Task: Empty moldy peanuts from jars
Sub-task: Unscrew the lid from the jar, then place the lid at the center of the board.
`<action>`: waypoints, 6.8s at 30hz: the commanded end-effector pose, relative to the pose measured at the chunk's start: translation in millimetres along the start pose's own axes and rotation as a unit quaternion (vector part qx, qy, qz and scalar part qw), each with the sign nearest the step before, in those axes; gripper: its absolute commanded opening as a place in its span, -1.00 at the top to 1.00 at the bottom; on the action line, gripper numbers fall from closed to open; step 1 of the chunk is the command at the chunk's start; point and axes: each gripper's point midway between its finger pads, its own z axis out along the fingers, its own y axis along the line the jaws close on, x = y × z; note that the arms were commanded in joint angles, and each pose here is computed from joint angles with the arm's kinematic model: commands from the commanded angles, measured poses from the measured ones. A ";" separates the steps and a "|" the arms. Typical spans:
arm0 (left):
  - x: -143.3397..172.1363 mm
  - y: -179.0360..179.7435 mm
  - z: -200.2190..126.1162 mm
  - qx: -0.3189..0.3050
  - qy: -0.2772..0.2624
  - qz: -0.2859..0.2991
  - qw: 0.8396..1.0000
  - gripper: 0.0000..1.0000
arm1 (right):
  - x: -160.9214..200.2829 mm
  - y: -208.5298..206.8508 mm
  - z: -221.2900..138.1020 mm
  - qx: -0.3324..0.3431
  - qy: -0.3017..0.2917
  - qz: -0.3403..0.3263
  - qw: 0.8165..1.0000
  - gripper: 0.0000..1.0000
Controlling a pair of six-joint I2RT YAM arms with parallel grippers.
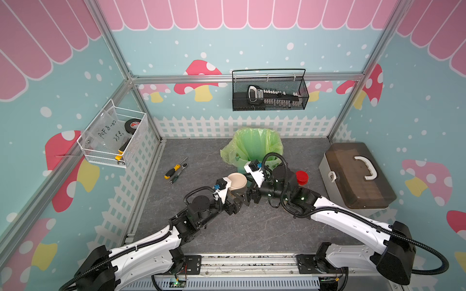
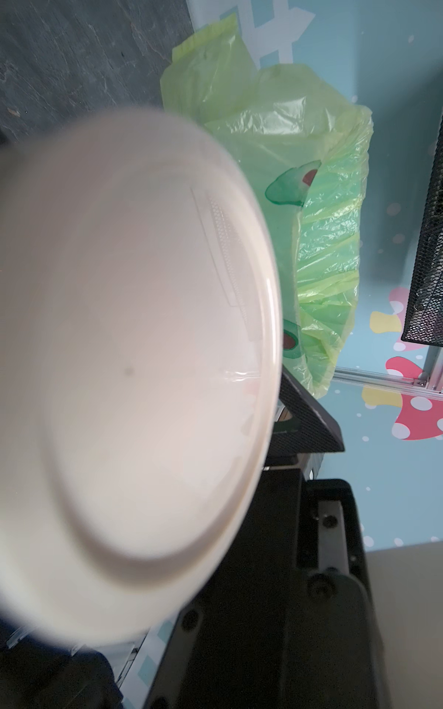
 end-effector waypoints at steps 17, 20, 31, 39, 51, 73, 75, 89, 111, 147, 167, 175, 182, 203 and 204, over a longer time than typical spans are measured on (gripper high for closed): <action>-28.6 -7.9 -2.3 0.014 -0.049 0.005 0.999 0.31 | -24.0 12.2 0.5 -0.027 -0.039 -0.010 0.999 -0.48; -28.2 -7.7 -1.9 0.013 -0.048 0.004 0.999 0.32 | -26.0 11.8 -0.5 -0.024 -0.041 -0.013 0.999 -0.41; -27.4 -7.8 -0.9 0.014 -0.046 0.005 0.999 0.32 | -41.4 10.4 -14.5 0.000 -0.050 -0.034 0.998 -0.39; -27.4 -9.1 0.0 0.017 -0.045 0.006 0.999 0.32 | -45.1 17.0 -15.2 -0.016 -0.050 -0.034 0.998 -0.38; -44.0 -27.4 -7.7 0.062 -0.032 0.015 0.997 0.46 | -37.5 14.1 -45.2 0.025 -0.012 -0.057 0.998 -0.37; -34.1 -59.0 5.2 0.151 0.021 0.000 0.988 0.46 | -50.8 44.3 -54.1 -0.050 -0.013 -0.073 0.996 -0.39; -36.4 -62.7 2.6 0.164 0.023 -0.004 0.986 0.46 | -49.1 52.2 -58.2 -0.076 -0.012 -0.077 0.994 -0.41; -34.6 -70.8 -0.8 0.206 0.043 -0.020 0.977 0.47 | -44.0 66.8 -79.4 -0.273 0.018 -0.041 0.961 -0.38; -32.2 -56.1 -0.2 0.181 0.037 -0.025 0.982 0.48 | -61.2 33.7 -84.5 -0.204 -0.001 -0.037 0.978 -0.34; -34.6 6.1 -21.6 0.005 -0.037 -0.011 0.999 0.47 | 142.9 -89.9 -54.6 0.226 0.046 0.030 0.972 -0.33; -33.9 5.0 -25.6 0.009 -0.043 -0.012 0.999 0.46 | 223.6 -126.0 -13.4 0.261 0.112 0.052 0.958 -0.56; -33.8 4.3 -25.4 0.010 -0.043 -0.012 0.999 0.46 | 222.2 -114.4 -18.6 0.239 0.129 0.061 0.961 -0.85; -34.0 3.9 -25.7 0.012 -0.044 -0.010 0.999 0.46 | 169.8 -81.9 -42.5 0.197 0.107 0.077 0.972 -0.85; -21.8 -29.7 7.8 0.021 -0.029 0.039 0.999 0.46 | -5.3 -10.8 -75.0 -0.081 -0.044 0.257 0.962 -0.97; -21.5 -29.8 7.1 0.018 -0.030 0.041 0.999 0.46 | -6.1 -11.2 -74.8 -0.080 -0.044 0.260 0.961 -0.97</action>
